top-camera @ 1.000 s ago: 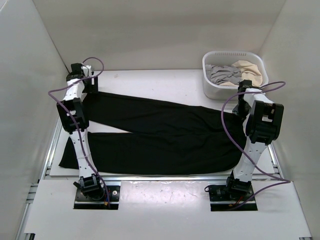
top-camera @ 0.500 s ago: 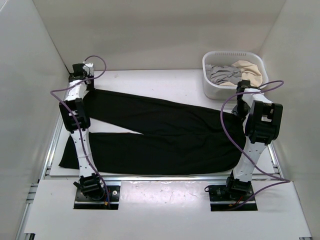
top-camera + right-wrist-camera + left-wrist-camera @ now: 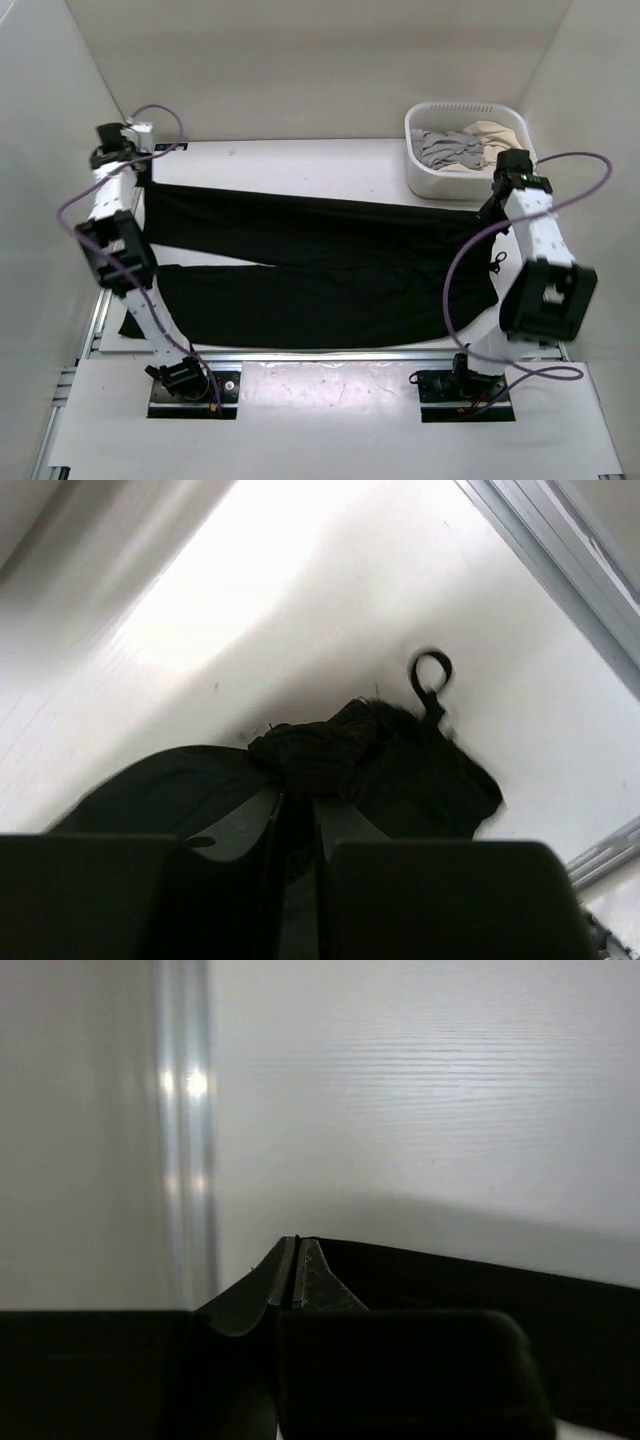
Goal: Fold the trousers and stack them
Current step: Fold the trousers
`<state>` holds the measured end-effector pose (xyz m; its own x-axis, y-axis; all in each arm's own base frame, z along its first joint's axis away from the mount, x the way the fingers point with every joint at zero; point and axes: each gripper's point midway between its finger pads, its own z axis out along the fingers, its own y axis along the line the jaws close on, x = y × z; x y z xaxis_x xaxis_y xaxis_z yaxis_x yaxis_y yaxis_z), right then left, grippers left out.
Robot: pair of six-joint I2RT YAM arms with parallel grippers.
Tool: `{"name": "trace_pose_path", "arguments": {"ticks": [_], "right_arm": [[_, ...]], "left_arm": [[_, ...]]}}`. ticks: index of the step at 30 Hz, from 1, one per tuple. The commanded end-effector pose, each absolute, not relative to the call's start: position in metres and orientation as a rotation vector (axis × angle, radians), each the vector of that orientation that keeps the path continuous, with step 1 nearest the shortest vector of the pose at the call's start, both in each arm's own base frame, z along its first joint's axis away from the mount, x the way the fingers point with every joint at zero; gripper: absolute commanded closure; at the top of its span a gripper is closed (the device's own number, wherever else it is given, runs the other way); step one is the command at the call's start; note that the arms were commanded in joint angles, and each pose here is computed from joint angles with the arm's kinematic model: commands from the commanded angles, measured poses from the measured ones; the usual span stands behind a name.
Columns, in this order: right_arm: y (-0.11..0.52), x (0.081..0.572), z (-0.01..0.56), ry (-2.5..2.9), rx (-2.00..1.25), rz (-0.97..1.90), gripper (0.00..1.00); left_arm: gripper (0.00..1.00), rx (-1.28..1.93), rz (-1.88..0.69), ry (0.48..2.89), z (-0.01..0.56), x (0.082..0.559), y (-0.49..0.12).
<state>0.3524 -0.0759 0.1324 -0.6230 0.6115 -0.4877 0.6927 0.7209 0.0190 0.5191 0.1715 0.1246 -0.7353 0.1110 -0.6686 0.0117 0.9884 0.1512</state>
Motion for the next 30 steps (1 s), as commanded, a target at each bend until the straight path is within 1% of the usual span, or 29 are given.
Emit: {"name": "trace_pose_path", "arguments": {"ticks": [1, 2, 3, 5, 6, 7, 11, 13, 17, 20, 24, 27, 28, 30], "right_arm": [[-0.073, 0.313, 0.138, 2.426, 1.056, -0.243, 1.0], [-0.069, 0.303, 0.143, 2.39, 1.086, -0.209, 1.0], [-0.063, 0.282, 0.124, 2.442, 1.118, -0.219, 1.0], [-0.058, 0.264, 0.117, 2.449, 1.166, -0.189, 1.0], [-0.053, 0.251, 0.103, 2.477, 1.205, -0.18, 1.0], [-0.051, 0.243, 0.098, 2.492, 1.235, -0.17, 1.0], [-0.056, 0.215, 0.091, 2.463, 1.367, -0.156, 1.0], [-0.061, 0.211, 0.098, 2.419, 1.394, -0.102, 1.0], [-0.061, 0.196, 0.1, 2.446, 1.406, -0.094, 1.0], [-0.056, 0.185, 0.097, 2.479, 1.398, -0.091, 1.0], [-0.052, 0.171, 0.1, 2.51, 1.398, -0.101, 1.0], [-0.043, 0.154, 0.094, 2.545, 1.431, -0.088, 1.0], [-0.039, 0.147, 0.089, 2.551, 1.47, -0.092, 1.0], [-0.032, 0.135, 0.079, 2.579, 1.508, -0.084, 1.0]], "left_arm": [[0.86, 0.112, 0.335, 2.263, 0.223, 0.46, 0.191], [0.86, 0.142, 0.364, 2.289, 0.219, 0.445, 0.189], [0.86, 0.14, 0.376, 2.328, 0.207, 0.414, 0.185], [0.86, 0.16, 0.389, 2.376, 0.191, 0.382, 0.181], [0.86, 0.13, 0.387, 2.454, 0.162, 0.354, 0.185], [0.86, 0.108, 0.41, 2.447, 0.166, 0.338, 0.185], [0.86, 0.029, 0.433, 2.499, 0.144, 0.282, 0.191], [0.86, -0.014, 0.473, 2.53, 0.135, 0.256, 0.203], [0.86, -0.022, 0.55, 2.533, 0.135, 0.223, 0.215], [0.86, 0.008, 0.542, 2.564, 0.124, 0.21, 0.211], [0.86, 0.024, 0.587, 2.56, 0.127, 0.194, 0.214], [0.86, 0.079, 0.614, 2.593, 0.118, 0.181, 0.214], [0.86, 0.069, 0.607, 2.632, 0.106, 0.17, 0.213], [0.86, 0.047, 0.617, 2.654, 0.1, 0.158, 0.212]]}}
